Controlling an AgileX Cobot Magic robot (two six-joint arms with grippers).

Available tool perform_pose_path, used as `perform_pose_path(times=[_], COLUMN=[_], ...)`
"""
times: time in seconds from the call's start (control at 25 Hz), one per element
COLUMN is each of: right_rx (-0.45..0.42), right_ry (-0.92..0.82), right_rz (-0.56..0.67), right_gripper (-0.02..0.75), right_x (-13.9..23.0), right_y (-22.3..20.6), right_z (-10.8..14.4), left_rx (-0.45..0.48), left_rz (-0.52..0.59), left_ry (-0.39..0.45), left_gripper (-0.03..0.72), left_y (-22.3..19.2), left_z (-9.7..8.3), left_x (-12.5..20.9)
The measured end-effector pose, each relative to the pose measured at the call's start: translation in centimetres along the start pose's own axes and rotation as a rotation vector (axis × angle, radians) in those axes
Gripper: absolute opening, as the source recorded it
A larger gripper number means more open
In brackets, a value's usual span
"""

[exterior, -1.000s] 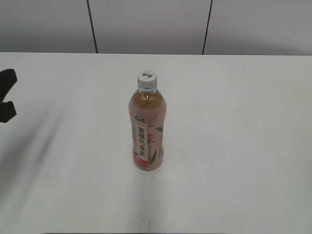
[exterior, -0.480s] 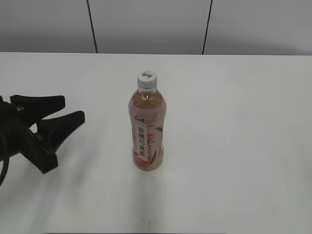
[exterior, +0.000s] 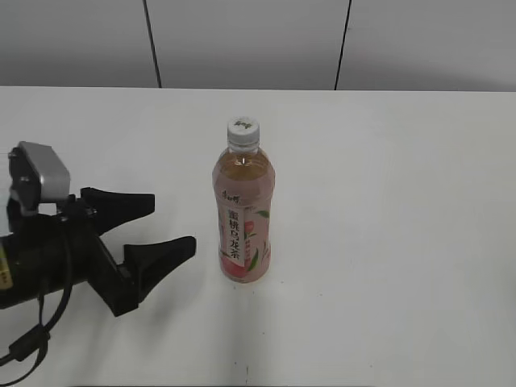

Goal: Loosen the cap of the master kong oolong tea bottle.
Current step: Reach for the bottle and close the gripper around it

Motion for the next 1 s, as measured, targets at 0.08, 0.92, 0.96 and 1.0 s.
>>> perform_pose_path(times=[0.08, 0.92, 0.96, 1.0], right_rx=[0.0, 0.0, 0.0, 0.0], right_ry=[0.0, 0.0, 0.0, 0.0], right_rz=[0.0, 0.0, 0.0, 0.0], right_gripper=[0.471, 0.471, 0.471, 0.471], right_x=[0.0, 0.0, 0.0, 0.0], right_y=[0.0, 0.0, 0.0, 0.0], right_z=[0.0, 0.0, 0.0, 0.0], left_rx=[0.038, 0.109, 0.114, 0.118], left_rz=[-0.013, -0.035, -0.035, -0.035], left_ry=[-0.029, -0.133, -0.124, -0.116], left_gripper=[0.595, 0.591, 0.591, 0.591], left_y=[-0.9, -7.0, -7.1, -7.3], left_z=[-0.4, -0.2, -0.2, -0.2], left_x=[-0.4, -2.1, -1.7, -1.4])
Point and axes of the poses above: a point on each arm's last joint axis where the gripper is mounted, y pointing back along that axis away from the gripper, z along the wrist's bending axis when the last joint is at zero, x = y × z, the point moved 2 cm from there along -y, pointing out along that axis toward the gripper, and after that the axes turned 10 degrees about -y, right-handed, at the moved point
